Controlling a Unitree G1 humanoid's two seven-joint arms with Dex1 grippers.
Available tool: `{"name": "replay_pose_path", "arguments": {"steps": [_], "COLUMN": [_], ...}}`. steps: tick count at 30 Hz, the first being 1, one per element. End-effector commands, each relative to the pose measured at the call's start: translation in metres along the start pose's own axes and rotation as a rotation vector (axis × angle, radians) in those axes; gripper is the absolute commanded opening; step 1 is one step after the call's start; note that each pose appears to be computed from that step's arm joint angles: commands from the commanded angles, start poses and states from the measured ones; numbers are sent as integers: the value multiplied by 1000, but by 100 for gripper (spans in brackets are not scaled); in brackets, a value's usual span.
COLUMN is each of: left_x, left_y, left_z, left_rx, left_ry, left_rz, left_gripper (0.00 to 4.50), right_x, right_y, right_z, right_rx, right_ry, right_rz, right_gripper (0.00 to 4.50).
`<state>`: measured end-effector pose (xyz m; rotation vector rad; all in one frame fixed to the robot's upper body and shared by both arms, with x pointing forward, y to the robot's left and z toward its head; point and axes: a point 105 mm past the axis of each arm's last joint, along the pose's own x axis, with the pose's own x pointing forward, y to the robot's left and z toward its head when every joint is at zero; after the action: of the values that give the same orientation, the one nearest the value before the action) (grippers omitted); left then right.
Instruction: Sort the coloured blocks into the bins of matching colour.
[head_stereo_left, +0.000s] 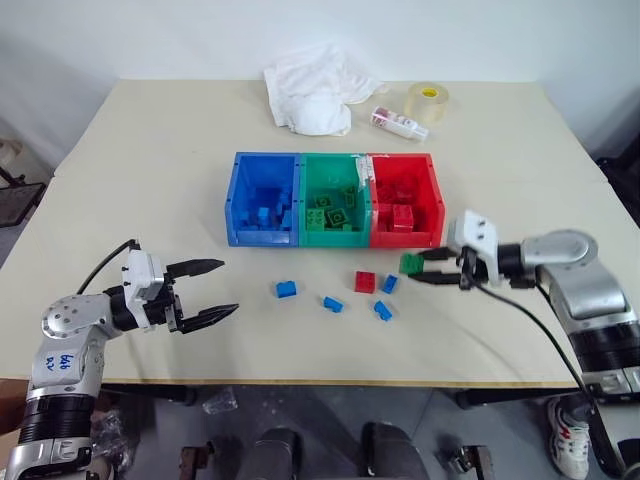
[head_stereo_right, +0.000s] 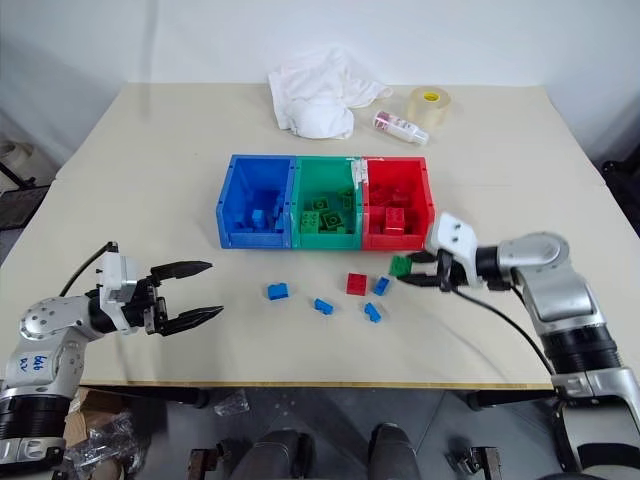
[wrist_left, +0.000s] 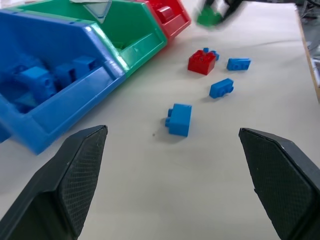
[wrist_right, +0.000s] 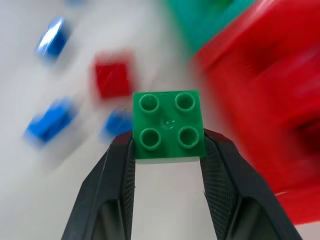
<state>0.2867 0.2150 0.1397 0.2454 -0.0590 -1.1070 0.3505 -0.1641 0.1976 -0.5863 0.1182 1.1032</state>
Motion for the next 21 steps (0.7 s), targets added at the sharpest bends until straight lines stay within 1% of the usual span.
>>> {"name": "replay_pose_path", "arguments": {"steps": [1, 4, 7, 9, 11, 16, 21], "left_x": [2, 4, 5, 6, 6, 5, 4], "left_y": [2, 3, 4, 5, 6, 5, 5], "left_z": [8, 9, 10, 10, 11, 12, 11], "left_rx": [30, 35, 41, 47, 52, 59, 57], "left_ry": [-29, -37, -39, -41, -44, -48, -45], "left_rz": [4, 3, 5, 9, 13, 20, 21], "left_gripper": [450, 450, 450, 450, 450, 450, 450], "right_x": [5, 37, 64, 79, 91, 99, 78], "right_y": [-12, -25, -37, -47, -53, -58, -52], "right_z": [35, 58, 65, 65, 69, 74, 70], "right_rx": [-63, -73, -80, -75, -74, -92, -132], "right_ry": [-85, -141, -140, -127, -133, -152, -180], "right_rz": [-40, -59, -83, -124, -156, -170, -119], "right_gripper": [146, 146, 146, 218, 273, 445, 448]}}
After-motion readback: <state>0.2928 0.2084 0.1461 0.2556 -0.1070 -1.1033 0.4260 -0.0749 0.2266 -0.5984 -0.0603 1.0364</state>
